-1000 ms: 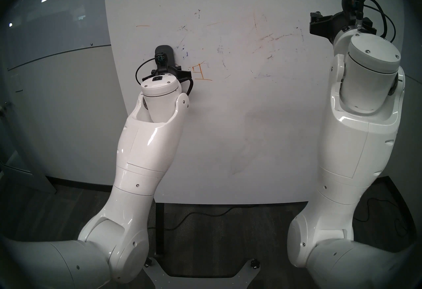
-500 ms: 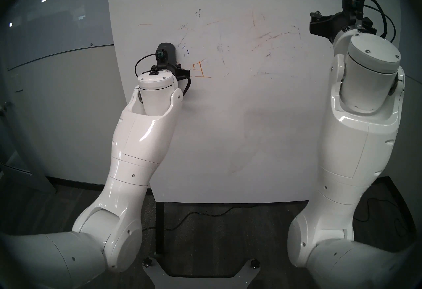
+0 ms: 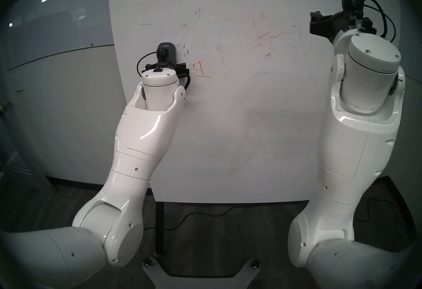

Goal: Erase all marks on the whiteboard with the eraser

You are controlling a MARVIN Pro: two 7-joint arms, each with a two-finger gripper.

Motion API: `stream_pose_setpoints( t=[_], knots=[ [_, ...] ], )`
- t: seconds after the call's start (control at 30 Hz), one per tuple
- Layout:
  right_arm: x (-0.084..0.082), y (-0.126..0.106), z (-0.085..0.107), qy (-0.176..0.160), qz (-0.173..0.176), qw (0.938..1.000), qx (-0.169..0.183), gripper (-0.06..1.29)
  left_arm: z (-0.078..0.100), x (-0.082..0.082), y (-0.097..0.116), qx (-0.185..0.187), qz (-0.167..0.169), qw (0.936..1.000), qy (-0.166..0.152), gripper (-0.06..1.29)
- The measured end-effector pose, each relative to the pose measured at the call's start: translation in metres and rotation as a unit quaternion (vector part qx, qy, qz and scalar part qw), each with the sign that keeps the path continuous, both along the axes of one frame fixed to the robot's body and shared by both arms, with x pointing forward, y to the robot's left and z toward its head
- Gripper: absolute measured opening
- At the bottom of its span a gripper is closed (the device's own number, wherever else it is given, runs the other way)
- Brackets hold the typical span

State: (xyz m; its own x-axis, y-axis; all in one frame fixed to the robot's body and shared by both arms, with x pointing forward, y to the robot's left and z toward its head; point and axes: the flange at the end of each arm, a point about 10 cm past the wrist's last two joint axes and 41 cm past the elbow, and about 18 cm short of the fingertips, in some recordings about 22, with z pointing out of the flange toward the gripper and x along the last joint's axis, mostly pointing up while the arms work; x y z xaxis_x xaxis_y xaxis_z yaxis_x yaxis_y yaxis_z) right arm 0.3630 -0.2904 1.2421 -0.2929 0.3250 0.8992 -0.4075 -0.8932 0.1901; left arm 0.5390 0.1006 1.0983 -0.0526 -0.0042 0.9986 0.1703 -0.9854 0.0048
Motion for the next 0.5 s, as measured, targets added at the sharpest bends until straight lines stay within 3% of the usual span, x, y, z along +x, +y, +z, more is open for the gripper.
stream_pose_setpoints(
  t=[0.33, 0.5],
  knots=[
    [0.000, 0.000, 0.000, 0.000, 0.000, 1.0000, 0.000, 1.25, -0.005, 0.003, 0.008, -0.013, -0.028, 0.9993, -0.022, 1.12],
    [0.000, 0.000, 0.000, 0.000, 0.000, 1.0000, 0.000, 1.25, -0.012, 0.003, 0.017, -0.015, -0.059, 0.9971, -0.046, 1.15]
  ],
)
